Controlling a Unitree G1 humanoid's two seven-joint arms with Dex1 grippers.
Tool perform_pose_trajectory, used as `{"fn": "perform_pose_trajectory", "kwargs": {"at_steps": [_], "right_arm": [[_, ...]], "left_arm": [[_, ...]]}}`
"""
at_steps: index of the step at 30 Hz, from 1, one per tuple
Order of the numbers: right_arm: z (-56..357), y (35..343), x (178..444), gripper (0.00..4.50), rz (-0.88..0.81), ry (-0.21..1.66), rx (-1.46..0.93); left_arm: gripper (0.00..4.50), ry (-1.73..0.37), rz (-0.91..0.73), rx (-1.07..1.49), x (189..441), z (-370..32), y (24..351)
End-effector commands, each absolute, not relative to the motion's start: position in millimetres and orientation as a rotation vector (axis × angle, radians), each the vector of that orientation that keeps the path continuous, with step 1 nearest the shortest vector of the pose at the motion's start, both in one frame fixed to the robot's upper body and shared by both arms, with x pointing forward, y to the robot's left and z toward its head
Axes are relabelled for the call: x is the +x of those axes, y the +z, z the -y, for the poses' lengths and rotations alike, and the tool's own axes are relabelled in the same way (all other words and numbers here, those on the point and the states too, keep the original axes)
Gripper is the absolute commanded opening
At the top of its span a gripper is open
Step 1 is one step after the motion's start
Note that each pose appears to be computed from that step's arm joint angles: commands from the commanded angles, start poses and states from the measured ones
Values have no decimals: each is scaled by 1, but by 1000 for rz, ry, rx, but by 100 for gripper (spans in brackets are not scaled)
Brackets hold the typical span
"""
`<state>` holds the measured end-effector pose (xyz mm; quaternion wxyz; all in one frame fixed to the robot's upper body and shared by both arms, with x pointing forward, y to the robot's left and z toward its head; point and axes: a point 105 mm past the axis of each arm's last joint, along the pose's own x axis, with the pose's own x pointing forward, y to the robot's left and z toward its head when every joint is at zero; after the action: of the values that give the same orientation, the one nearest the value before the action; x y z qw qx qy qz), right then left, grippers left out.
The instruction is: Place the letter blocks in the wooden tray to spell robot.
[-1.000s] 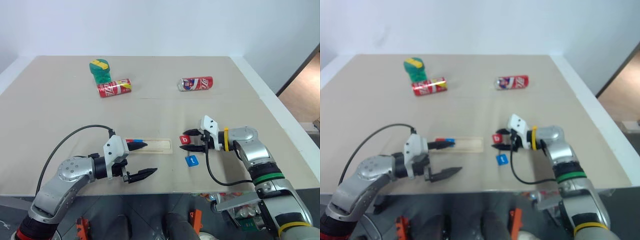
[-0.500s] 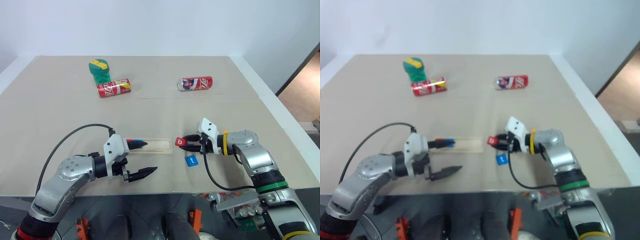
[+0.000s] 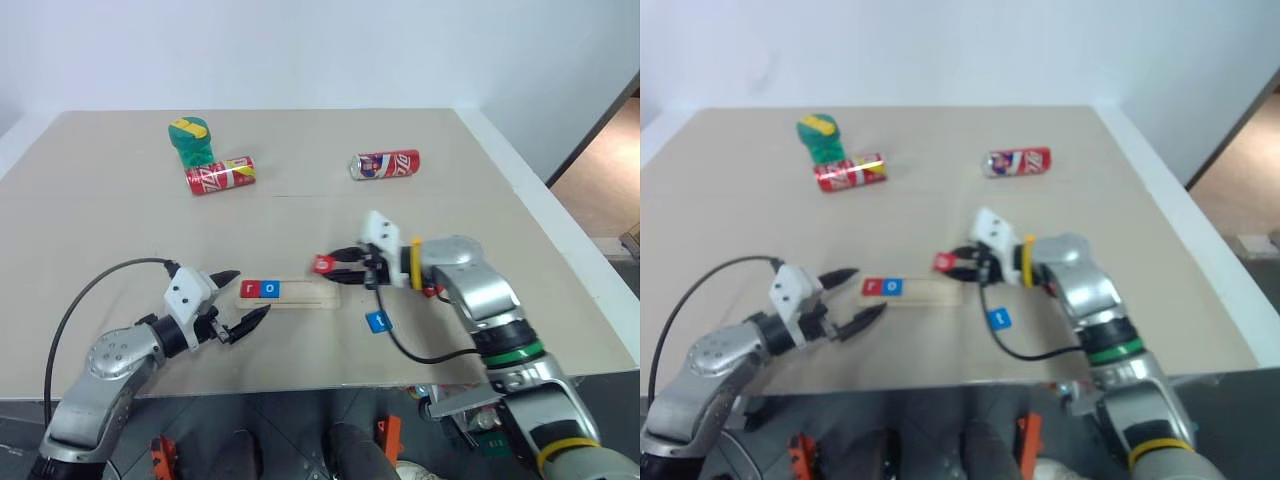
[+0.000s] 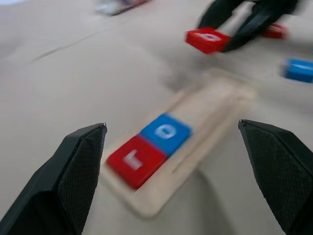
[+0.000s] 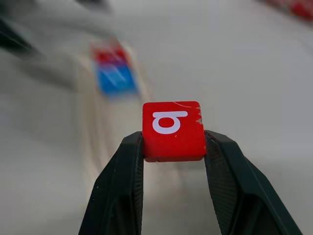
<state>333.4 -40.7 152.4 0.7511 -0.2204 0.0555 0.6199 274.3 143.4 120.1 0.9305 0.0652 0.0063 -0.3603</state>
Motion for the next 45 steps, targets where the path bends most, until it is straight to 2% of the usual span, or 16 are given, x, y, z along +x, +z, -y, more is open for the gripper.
{"fn": "perform_pose_trajectory", "kwargs": {"at_steps": [1,10,26,45], "right_arm": [[23,151,327,123,-99,1418,-540],[14,140,336,123,-129,1440,-572],[29,133,345,123,-179,1386,-563],[30,123,344,123,-210,1395,-564]], "left_arm": [[450,-699,35,132,273,-143,134],[450,-673,31,146,271,-145,135],[450,-733,43,154,265,-137,137],[450,-769,46,145,261,-130,138]]}}
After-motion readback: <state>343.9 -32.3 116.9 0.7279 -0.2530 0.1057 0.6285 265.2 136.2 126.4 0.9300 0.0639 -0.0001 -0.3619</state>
